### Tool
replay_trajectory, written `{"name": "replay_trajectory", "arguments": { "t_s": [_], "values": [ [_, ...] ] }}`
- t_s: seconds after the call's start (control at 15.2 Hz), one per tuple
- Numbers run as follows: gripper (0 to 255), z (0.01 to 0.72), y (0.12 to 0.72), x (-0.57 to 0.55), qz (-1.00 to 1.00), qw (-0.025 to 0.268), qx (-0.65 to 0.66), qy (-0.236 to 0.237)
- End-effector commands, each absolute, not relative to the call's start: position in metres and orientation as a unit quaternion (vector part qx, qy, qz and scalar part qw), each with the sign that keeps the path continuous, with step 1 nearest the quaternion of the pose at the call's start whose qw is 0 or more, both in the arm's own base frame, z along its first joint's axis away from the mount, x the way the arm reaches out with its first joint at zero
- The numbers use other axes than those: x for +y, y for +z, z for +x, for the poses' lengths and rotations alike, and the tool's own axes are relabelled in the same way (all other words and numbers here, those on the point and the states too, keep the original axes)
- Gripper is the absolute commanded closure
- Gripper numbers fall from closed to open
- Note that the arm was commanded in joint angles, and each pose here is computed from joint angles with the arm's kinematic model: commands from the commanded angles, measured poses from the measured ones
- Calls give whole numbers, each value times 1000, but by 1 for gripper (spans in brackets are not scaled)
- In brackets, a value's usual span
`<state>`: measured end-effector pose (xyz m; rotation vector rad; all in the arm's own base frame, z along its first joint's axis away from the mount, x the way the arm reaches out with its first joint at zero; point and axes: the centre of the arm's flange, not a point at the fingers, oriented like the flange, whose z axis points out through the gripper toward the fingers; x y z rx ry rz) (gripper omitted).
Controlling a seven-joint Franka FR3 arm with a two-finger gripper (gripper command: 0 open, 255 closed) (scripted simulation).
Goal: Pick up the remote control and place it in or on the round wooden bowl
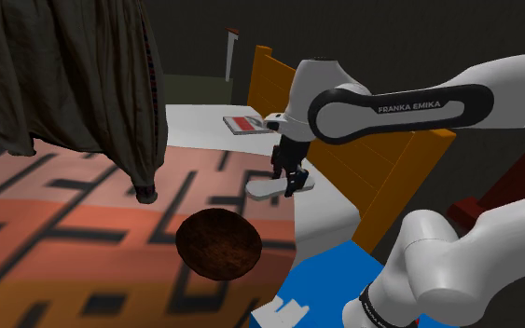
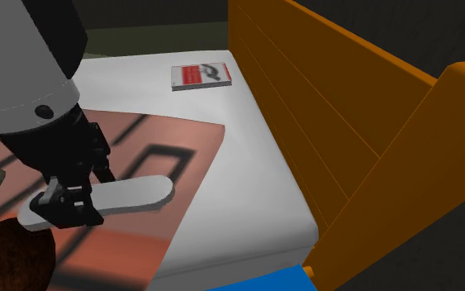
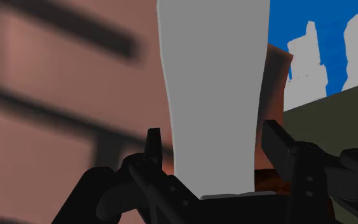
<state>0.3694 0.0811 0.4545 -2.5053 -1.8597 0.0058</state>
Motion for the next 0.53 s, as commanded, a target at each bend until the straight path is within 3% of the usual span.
{"name": "replay_trajectory", "arguments": {
  "t_s": [0.0,0.46],
  "values": [
    [255,370,454,111,-803,11,-595,2],
    [255,368,456,203,-803,11,-595,2]
  ]
}}
